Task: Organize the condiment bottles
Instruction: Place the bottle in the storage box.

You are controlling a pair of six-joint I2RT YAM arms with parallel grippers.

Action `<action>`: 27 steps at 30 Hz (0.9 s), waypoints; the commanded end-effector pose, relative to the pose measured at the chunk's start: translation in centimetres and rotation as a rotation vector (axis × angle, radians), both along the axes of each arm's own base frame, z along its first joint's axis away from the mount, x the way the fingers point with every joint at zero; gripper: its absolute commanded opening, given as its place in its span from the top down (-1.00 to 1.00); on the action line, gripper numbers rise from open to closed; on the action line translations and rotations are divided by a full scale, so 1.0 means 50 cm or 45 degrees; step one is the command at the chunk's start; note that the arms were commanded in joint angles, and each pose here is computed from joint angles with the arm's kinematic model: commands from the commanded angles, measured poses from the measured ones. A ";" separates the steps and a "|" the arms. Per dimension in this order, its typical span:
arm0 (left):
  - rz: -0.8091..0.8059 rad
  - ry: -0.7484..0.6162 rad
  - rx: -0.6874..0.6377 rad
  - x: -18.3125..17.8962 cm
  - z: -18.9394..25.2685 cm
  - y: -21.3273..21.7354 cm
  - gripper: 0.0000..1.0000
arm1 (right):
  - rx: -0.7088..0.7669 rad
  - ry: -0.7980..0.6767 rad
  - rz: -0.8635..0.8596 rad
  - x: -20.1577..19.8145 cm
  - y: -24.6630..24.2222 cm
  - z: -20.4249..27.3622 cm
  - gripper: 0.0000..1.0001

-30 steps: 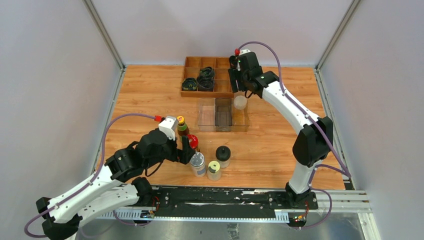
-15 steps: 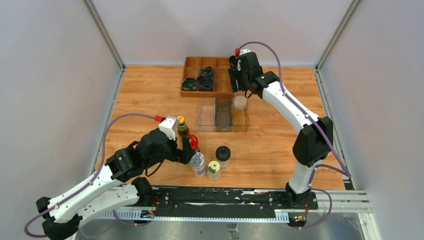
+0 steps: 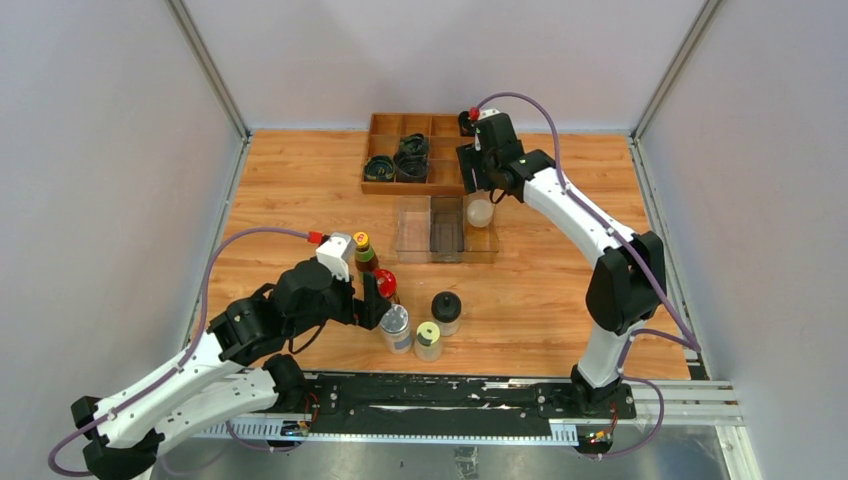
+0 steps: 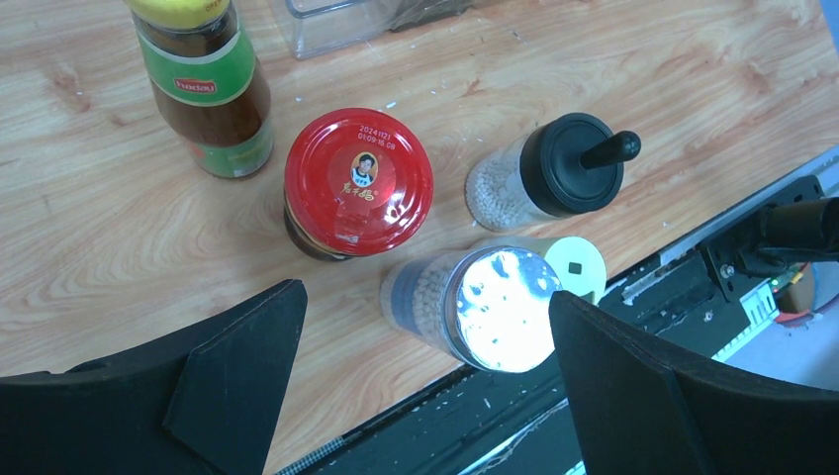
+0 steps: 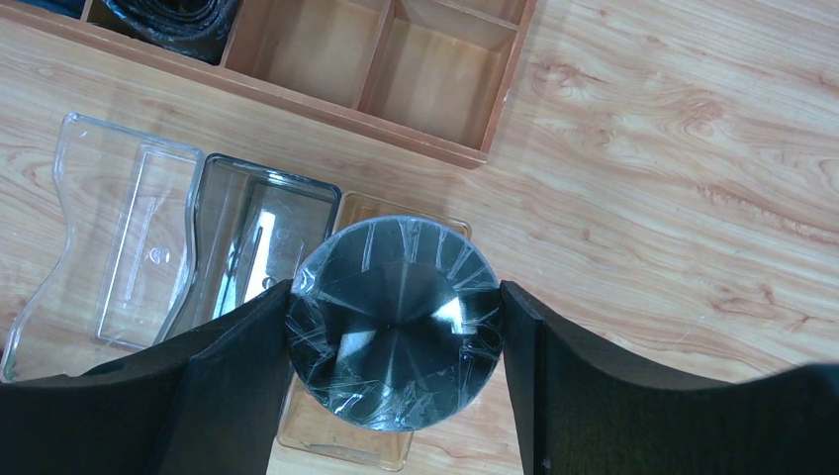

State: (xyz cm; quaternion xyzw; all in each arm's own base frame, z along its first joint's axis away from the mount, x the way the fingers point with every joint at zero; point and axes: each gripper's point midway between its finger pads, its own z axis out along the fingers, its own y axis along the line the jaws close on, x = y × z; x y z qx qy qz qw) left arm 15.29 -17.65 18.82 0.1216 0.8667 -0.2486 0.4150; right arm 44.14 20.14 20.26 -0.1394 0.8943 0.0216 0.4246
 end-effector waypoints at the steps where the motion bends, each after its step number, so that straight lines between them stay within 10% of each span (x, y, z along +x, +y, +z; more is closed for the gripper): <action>1: -0.023 0.014 -0.011 -0.010 -0.003 -0.003 -1.00 | 0.079 -0.107 -0.023 0.004 -0.009 0.065 0.71; 27: -0.024 0.013 -0.004 -0.009 -0.004 -0.004 -1.00 | 0.067 -0.040 -0.016 -0.001 -0.002 0.003 0.71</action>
